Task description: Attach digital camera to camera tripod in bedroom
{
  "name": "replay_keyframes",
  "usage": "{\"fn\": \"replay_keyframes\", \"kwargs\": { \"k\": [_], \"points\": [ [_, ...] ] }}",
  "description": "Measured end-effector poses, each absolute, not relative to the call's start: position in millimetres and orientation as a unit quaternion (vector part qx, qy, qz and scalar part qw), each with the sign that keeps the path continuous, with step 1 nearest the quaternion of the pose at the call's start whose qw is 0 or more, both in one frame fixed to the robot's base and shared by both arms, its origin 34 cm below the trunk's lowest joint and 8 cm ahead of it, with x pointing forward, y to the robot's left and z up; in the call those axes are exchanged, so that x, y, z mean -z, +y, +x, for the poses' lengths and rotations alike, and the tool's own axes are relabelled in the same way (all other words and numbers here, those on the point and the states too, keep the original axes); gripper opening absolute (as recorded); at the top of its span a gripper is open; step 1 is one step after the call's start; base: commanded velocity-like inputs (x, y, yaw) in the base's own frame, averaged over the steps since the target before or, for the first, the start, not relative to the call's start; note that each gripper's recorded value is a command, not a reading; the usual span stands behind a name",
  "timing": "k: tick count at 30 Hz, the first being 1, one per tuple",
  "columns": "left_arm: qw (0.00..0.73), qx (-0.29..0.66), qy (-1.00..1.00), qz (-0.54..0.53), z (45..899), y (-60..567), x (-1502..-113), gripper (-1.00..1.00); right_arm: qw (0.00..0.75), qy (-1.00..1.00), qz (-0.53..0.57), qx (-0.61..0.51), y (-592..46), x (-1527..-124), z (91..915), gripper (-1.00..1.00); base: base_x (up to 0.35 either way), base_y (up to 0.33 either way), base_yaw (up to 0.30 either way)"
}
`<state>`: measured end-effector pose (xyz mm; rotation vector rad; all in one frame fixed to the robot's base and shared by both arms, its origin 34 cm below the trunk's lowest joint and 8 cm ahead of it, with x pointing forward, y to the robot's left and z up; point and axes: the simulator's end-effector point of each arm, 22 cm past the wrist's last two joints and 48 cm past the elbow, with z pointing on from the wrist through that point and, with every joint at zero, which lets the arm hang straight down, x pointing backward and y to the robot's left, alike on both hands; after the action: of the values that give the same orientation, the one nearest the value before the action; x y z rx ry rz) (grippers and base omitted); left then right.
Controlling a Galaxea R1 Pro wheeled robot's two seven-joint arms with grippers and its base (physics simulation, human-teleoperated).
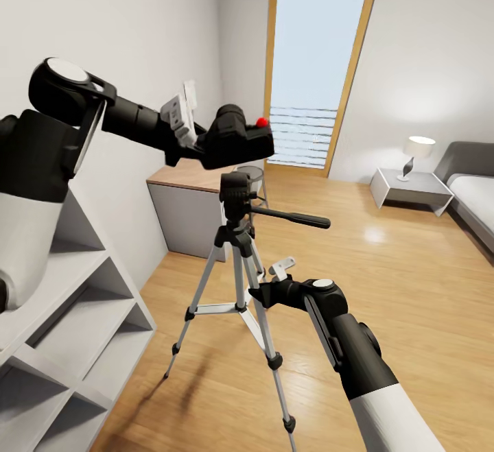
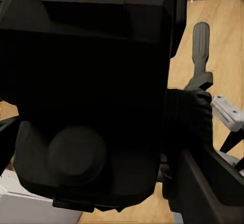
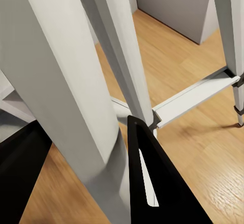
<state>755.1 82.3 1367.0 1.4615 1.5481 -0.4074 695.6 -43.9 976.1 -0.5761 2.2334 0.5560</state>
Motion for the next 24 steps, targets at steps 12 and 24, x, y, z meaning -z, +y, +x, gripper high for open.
{"fn": "replay_keyframes", "kwargs": {
  "k": [12,24],
  "points": [
    [0.466,0.151,0.631,0.602,757,86,-1373,-1.00,0.375,0.874,-0.221,-0.217,-44,-976,696,-1.00,0.000,0.000,0.000],
    [0.471,0.136,0.634,0.598,760,103,-1383,-1.00,0.375,0.874,-0.220,-0.216,-45,-976,696,-1.00,0.000,0.000,0.000]
  ]
}}
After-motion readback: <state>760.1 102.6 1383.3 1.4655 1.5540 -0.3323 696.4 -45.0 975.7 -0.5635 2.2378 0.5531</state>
